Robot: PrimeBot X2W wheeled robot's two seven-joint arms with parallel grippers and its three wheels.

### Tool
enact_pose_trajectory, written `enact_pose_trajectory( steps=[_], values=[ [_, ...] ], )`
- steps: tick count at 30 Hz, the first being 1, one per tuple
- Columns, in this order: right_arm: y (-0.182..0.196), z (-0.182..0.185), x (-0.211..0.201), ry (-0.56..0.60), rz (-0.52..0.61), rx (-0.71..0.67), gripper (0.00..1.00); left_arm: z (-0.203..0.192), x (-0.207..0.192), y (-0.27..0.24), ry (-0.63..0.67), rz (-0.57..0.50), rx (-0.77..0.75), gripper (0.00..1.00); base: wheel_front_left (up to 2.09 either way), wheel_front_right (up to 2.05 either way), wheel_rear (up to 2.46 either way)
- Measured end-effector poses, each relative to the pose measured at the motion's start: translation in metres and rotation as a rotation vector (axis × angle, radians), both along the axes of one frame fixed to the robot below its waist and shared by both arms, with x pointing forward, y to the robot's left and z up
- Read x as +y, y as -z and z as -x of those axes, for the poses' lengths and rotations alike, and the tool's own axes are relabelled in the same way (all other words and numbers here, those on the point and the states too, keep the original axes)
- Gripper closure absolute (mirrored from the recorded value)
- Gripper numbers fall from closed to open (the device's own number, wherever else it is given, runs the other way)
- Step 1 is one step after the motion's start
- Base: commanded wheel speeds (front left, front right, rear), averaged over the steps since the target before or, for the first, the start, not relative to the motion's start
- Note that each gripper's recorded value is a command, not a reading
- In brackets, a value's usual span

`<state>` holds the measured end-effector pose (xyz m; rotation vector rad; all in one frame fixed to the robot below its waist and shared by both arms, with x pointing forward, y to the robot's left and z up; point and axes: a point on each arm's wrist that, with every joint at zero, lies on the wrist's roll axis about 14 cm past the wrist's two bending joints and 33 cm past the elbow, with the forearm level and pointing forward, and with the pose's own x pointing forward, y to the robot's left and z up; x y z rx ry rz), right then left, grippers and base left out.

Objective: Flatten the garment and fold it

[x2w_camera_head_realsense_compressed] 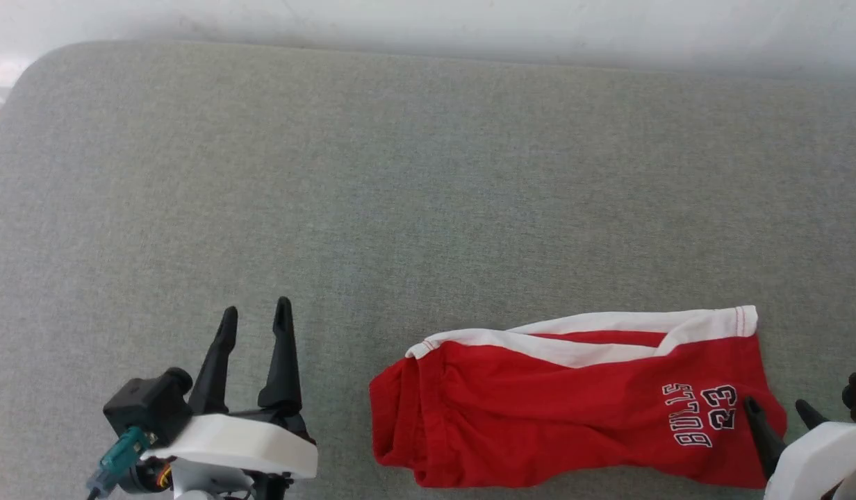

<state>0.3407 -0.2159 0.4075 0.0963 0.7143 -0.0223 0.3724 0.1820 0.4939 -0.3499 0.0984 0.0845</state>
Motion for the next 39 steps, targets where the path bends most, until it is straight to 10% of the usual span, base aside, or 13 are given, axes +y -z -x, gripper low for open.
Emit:
enact_pose_trajectory(
  steps=[11, 12, 15, 39],
  values=[
    [0.041, -0.004, 0.012, -0.025, -0.045, 0.134, 0.0, 0.003, 0.014, 0.008, -0.062, -0.021, 0.013, 0.0, 0.0, 0.0, 0.0],
    [0.041, -0.005, 0.014, -0.024, -0.067, 0.138, 0.53, 0.003, 0.015, 0.009, -0.067, -0.02, 0.015, 0.0, 0.0, 0.0, 0.0],
    [0.041, -0.01, 0.019, -0.017, -0.119, 0.135, 1.0, 0.004, 0.017, 0.009, -0.074, -0.017, 0.016, 0.0, 0.0, 0.0, 0.0],
    [-0.016, -0.044, -0.053, 0.143, 0.057, -0.094, 1.0, 0.002, 0.016, -0.002, -0.078, 0.005, -0.03, 0.0, 0.0, 0.0, 0.0]
  ],
)
